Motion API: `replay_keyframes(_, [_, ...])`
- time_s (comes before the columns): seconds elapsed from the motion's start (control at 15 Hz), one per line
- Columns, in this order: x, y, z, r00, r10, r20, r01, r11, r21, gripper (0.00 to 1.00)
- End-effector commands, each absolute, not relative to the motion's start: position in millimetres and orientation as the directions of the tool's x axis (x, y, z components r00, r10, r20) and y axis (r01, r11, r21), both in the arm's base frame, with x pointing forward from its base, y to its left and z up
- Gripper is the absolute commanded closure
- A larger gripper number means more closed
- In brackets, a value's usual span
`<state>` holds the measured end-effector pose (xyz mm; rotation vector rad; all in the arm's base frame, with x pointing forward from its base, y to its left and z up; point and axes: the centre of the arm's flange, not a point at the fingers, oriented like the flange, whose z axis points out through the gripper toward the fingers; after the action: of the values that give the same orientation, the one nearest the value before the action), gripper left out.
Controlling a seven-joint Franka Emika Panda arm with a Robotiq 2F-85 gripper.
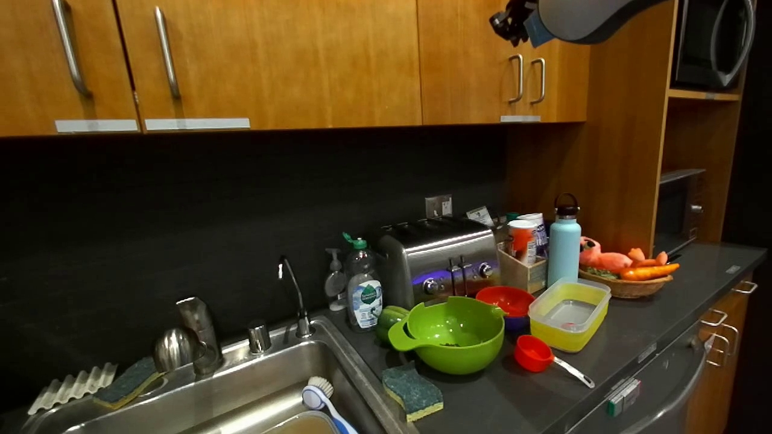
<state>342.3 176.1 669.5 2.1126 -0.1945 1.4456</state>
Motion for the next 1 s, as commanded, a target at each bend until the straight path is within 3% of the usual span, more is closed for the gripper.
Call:
replay_keyframes(0.0, [322.8,178.9,673.5,0.409,0.222,0.885,-0.457,-0.790,0.409,0.57])
replay_keyframes(0.27, [304.8,163.5,678.9,0.419,0.223,0.880,-0.512,-0.742,0.433,0.34])
replay_keyframes(0.53, [306.0,140.2,680.8,0.327,0.177,0.928,-0.541,-0.771,0.337,0.05])
replay_keyframes(0.6, [305.3,135.1,682.2,0.283,0.162,0.945,-0.537,-0.790,0.296,0.01])
replay_keyframes(0.93, [295.2,105.0,684.8,0.024,0.095,0.995,-0.452,-0.887,0.096,0.00])
